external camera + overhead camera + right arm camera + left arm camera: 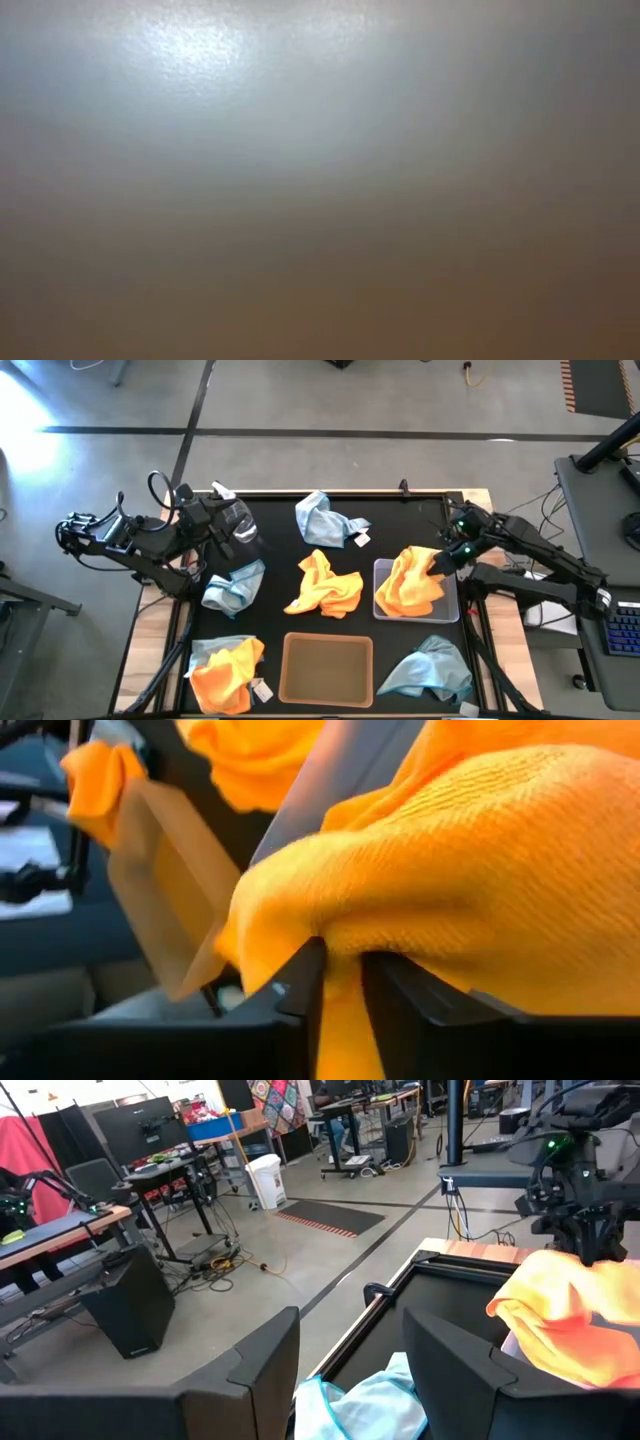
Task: Sort microfiber towel by color & place in baskets
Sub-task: Put the top orange microfiber towel into the transparent bin, then put the blue microfiber towel into the orange bin
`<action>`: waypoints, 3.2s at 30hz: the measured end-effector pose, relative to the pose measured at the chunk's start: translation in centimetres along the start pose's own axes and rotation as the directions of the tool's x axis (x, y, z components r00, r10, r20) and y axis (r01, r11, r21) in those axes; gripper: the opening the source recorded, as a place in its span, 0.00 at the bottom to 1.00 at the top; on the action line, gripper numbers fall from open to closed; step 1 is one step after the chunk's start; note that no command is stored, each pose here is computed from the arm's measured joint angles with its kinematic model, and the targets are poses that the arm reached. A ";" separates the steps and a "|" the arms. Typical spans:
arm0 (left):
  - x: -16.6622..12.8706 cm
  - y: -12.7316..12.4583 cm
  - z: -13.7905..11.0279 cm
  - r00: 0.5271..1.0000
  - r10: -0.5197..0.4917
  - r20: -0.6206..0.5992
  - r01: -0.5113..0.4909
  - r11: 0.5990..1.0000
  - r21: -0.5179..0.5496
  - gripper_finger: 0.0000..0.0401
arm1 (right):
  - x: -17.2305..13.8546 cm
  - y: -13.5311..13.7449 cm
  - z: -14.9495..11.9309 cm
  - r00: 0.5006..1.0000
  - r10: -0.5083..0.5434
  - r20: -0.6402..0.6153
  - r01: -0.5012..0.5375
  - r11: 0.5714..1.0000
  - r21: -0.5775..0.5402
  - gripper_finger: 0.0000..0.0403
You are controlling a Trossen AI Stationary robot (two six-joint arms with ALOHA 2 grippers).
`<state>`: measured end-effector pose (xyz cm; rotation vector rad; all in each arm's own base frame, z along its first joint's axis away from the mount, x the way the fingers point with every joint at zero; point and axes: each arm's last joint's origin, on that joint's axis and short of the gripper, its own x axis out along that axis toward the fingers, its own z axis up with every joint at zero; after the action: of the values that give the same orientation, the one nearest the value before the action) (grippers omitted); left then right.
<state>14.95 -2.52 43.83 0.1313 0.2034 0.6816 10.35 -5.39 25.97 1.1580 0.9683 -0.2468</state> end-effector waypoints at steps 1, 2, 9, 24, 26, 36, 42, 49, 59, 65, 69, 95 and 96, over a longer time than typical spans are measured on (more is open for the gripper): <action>0.0 0.0 0.0 1.000 0.001 0.000 -0.001 1.000 0.000 0.41 | 0.2 0.0 0.2 1.000 0.004 -0.018 -0.004 1.000 -0.006 0.21; 0.0 0.0 0.0 1.000 0.000 0.000 0.000 1.000 0.000 0.41 | 0.5 0.1 0.4 0.999 0.006 -0.035 -0.006 1.000 -0.018 0.24; 0.0 0.0 0.0 1.000 0.001 0.000 -0.001 1.000 0.000 0.41 | 2.4 -0.2 2.2 0.990 -0.037 -0.137 0.031 0.998 -0.050 0.41; 0.0 0.0 0.0 1.000 0.000 0.000 0.000 1.000 0.000 0.41 | -1.5 4.7 6.7 0.962 -0.149 0.231 0.231 0.892 -0.388 0.37; 0.0 0.0 0.0 1.000 0.001 -0.001 -0.001 1.000 0.001 0.41 | -2.7 6.1 7.4 0.945 -0.084 0.316 0.226 0.867 -0.444 0.37; 0.0 0.0 -0.1 1.000 0.000 -0.004 0.000 1.000 0.016 0.41 | -7.2 12.0 10.6 0.815 0.234 0.530 0.231 0.707 -0.668 0.37; 0.0 0.0 -0.3 1.000 0.001 -0.021 0.000 0.999 0.042 0.41 | -6.7 12.9 12.5 0.822 0.286 0.493 0.258 0.585 -0.769 0.37; -0.1 0.1 -0.5 1.000 0.002 -0.029 0.000 0.999 0.044 0.41 | -4.5 12.3 15.0 0.847 0.232 0.478 0.282 0.567 -0.774 0.33; -0.1 0.2 -0.5 1.000 0.001 -0.029 0.000 0.999 0.039 0.41 | -1.6 10.5 18.1 0.781 -0.070 0.620 0.500 0.665 -0.555 0.31; -0.1 0.2 -0.5 1.000 0.002 -0.029 -0.001 0.999 0.039 0.41 | -0.4 10.4 19.2 0.803 -0.081 0.590 0.469 0.697 -0.542 0.33; -0.1 0.2 -0.5 1.000 0.002 -0.029 0.000 0.999 0.048 0.41 | 0.6 10.1 19.9 0.824 -0.086 0.560 0.443 0.714 -0.542 0.35; -1.5 2.4 -0.9 0.999 0.002 -0.034 0.001 0.997 0.082 0.41 | 11.0 6.7 23.3 0.939 -0.178 0.294 0.304 0.829 -0.469 0.44; -1.5 2.5 -0.9 0.999 0.002 -0.032 0.001 0.996 0.091 0.41 | 11.3 6.8 23.3 0.939 -0.173 0.296 0.300 0.832 -0.466 0.44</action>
<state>12.04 -1.52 43.64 0.2081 0.2654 0.6753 33.24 -19.08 23.53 0.5053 0.8874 -0.3048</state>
